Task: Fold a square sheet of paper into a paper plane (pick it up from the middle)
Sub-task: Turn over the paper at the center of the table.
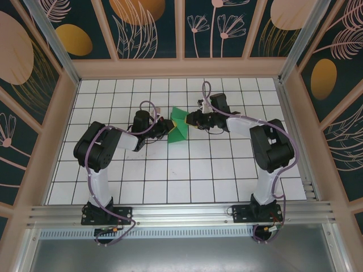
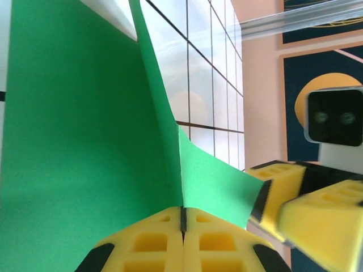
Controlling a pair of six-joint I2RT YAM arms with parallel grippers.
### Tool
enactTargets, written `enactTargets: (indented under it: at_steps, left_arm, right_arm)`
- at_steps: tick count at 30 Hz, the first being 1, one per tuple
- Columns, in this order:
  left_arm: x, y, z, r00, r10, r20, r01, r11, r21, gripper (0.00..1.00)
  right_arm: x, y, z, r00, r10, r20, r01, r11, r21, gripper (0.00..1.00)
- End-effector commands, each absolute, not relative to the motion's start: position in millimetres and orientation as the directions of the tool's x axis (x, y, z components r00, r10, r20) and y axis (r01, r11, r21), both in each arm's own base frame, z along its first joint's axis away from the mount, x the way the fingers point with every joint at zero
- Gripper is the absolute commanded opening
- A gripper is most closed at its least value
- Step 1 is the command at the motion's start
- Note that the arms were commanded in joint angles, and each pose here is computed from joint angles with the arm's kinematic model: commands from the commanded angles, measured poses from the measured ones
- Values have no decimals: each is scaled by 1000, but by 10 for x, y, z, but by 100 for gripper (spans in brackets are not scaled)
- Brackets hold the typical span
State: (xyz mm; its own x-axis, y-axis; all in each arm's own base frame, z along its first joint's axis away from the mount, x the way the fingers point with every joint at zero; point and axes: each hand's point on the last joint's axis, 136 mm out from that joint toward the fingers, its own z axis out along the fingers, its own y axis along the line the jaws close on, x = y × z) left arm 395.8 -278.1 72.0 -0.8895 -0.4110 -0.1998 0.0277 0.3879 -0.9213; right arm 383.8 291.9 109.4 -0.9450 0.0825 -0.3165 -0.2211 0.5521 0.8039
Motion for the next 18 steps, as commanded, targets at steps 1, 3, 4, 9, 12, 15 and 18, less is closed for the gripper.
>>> enactTargets:
  at_steps: [1,3,4,9,12,15,18]
  left_arm:
    - [3975,-2783,838,-880,-400,-258,82,406,-910,0]
    - [3959,-2777,856,-879,-400,-258,84,404,-911,0]
    - [3955,-2777,883,-877,-399,-266,92,404,-910,0]
    - [3945,-2688,963,-861,-376,-342,127,493,-861,0]
    - [3943,-2549,973,-842,-334,-422,146,613,-776,0]
    - [3927,-2355,1025,-823,-268,-500,157,739,-655,0]
    - [3940,-2130,1141,-793,-210,-572,155,838,-523,0]
  right_arm:
    - [3815,2853,1164,-936,81,-344,-241,565,789,36]
    - [3802,2856,1140,-938,78,-337,-237,565,790,39]
    - [3807,2843,1131,-937,81,-340,-236,571,786,40]
    - [3885,2686,1161,-910,116,-397,-231,655,720,49]
    - [3945,2536,1213,-880,143,-452,-220,720,658,54]
    - [3979,2393,1254,-853,169,-494,-199,769,608,57]
    - [3988,2293,1271,-834,185,-519,-179,800,573,58]
